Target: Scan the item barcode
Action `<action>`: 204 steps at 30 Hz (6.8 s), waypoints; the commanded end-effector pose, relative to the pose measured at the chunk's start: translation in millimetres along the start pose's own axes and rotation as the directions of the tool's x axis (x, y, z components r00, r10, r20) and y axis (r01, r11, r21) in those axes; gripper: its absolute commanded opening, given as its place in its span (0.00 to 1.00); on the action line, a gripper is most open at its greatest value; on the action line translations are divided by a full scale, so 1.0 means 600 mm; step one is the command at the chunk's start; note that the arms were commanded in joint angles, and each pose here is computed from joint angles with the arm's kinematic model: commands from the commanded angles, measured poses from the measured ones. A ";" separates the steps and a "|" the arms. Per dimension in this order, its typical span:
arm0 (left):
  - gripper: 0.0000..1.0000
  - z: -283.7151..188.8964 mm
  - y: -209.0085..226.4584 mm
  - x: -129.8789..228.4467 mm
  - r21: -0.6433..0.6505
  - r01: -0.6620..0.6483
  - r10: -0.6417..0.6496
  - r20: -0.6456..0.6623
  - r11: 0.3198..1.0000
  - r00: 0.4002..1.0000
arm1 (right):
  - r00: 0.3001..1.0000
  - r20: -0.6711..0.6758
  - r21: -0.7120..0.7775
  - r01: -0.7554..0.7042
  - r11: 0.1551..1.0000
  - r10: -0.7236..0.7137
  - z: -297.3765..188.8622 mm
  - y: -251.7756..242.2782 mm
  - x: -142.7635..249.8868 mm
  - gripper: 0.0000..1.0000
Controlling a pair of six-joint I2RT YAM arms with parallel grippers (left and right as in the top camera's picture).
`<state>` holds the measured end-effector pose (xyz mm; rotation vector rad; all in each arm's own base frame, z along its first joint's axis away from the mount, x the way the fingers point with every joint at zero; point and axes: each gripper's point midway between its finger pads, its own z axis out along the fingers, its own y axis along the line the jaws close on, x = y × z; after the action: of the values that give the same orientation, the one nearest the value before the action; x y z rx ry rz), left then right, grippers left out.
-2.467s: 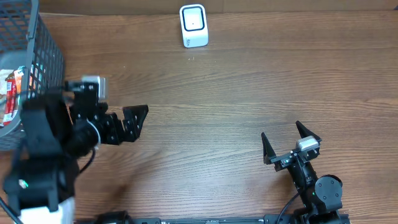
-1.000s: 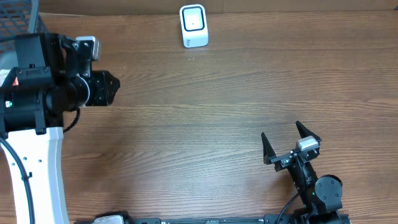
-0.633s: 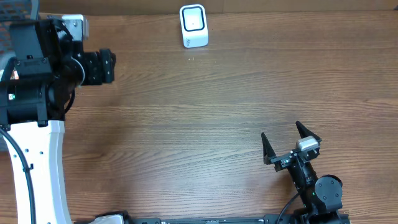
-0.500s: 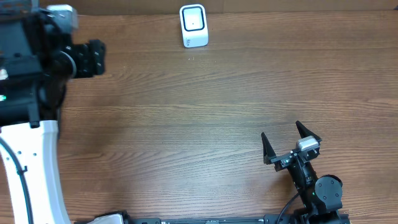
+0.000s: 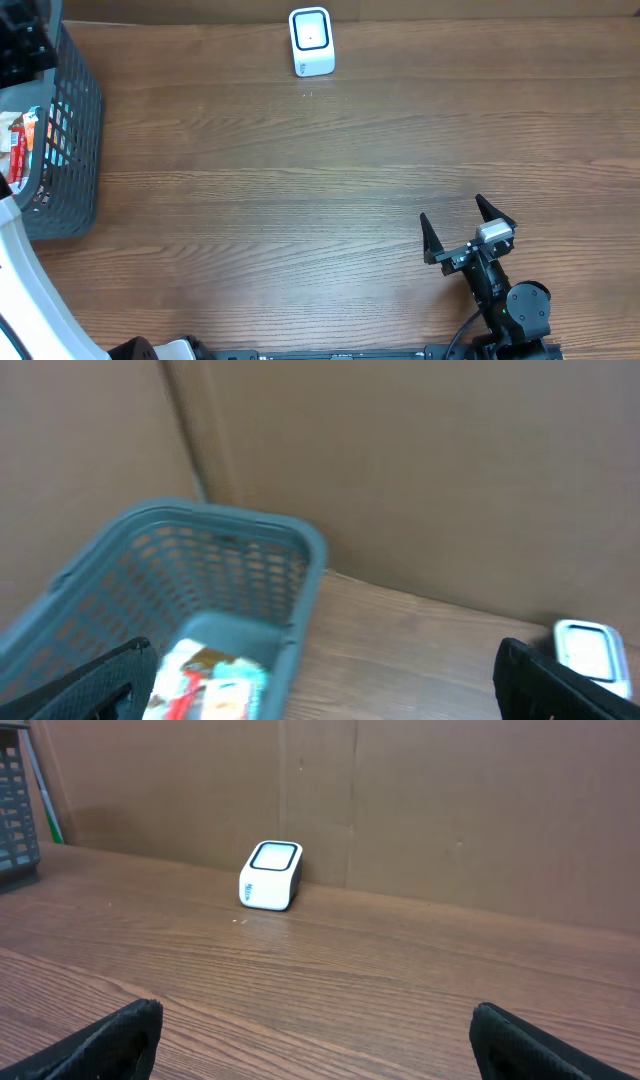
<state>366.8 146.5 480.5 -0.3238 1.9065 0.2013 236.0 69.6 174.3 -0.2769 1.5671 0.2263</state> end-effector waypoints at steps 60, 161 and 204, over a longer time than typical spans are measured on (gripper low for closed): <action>1.00 0.327 0.189 0.444 0.137 0.168 -0.030 -0.682 0.976 0.731 | 1.000 -0.001 -0.007 -0.004 1.000 0.004 0.001 0.002 0.005 1.00; 0.40 -0.106 -0.523 0.466 0.619 -0.065 0.483 -0.537 0.783 0.692 | 1.000 -0.001 -0.007 -0.004 1.000 0.004 0.001 0.002 0.005 1.00; 0.41 -0.124 -0.710 0.761 0.743 -0.193 0.710 -0.479 0.641 0.516 | 1.000 -0.001 -0.007 -0.004 1.000 0.004 0.001 0.002 0.005 1.00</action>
<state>283.5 -336.6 92.2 0.7674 2.7374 -0.2851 236.0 69.7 174.2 -0.2769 1.5675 0.2274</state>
